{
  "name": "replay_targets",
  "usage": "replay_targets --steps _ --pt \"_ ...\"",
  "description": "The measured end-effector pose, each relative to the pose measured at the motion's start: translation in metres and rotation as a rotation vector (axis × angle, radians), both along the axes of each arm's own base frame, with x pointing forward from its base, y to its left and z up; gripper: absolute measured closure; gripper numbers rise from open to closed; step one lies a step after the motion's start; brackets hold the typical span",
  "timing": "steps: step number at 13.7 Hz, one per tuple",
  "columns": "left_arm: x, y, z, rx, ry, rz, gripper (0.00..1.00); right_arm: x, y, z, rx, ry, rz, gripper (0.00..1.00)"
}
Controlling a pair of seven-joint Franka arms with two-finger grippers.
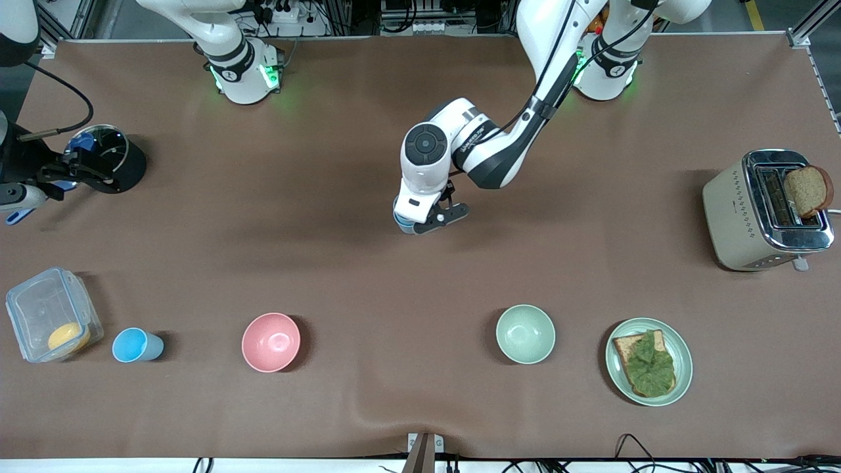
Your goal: Stack blue cups with both arms
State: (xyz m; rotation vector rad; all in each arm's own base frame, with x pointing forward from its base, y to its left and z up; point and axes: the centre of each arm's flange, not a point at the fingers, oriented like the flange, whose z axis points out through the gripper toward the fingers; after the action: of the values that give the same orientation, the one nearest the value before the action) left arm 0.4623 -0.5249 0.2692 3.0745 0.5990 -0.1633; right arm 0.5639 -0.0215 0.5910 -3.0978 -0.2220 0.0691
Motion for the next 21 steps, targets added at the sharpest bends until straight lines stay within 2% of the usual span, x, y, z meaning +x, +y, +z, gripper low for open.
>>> replay_targets --steps 3,5,6,8,11,14,17,19,21 --pt "0.015 -0.001 0.021 -0.024 -0.046 0.007 0.24 0.000 0.000 0.000 0.000 0.001 0.000 0.00" --pt "0.042 0.015 0.047 -0.030 -0.110 0.040 0.04 0.000 0.000 0.000 0.000 0.002 0.000 0.00" --pt "0.059 0.030 0.064 -0.028 -0.146 0.066 0.00 0.000 0.000 0.000 0.000 0.002 0.000 0.00" --pt "0.095 0.075 0.094 -0.001 -0.196 0.116 0.00 0.000 0.000 0.000 0.000 0.002 0.001 0.00" --pt "0.148 0.178 0.124 0.065 -0.160 0.121 0.00 0.000 0.000 0.000 0.000 0.003 0.001 0.00" --pt "0.190 0.296 0.155 0.077 -0.140 0.120 0.00 0.000 0.001 0.000 0.000 0.003 0.001 0.00" --pt "0.206 0.383 0.171 0.081 -0.116 0.088 0.00 0.000 0.001 -0.001 0.000 0.004 0.001 0.00" --pt "0.205 0.399 0.181 0.077 -0.112 0.030 0.00 0.000 0.001 -0.001 0.000 0.004 0.002 0.00" --pt "0.200 0.402 0.205 0.065 -0.140 -0.013 0.00 0.000 0.001 -0.001 0.000 0.004 0.003 0.00"
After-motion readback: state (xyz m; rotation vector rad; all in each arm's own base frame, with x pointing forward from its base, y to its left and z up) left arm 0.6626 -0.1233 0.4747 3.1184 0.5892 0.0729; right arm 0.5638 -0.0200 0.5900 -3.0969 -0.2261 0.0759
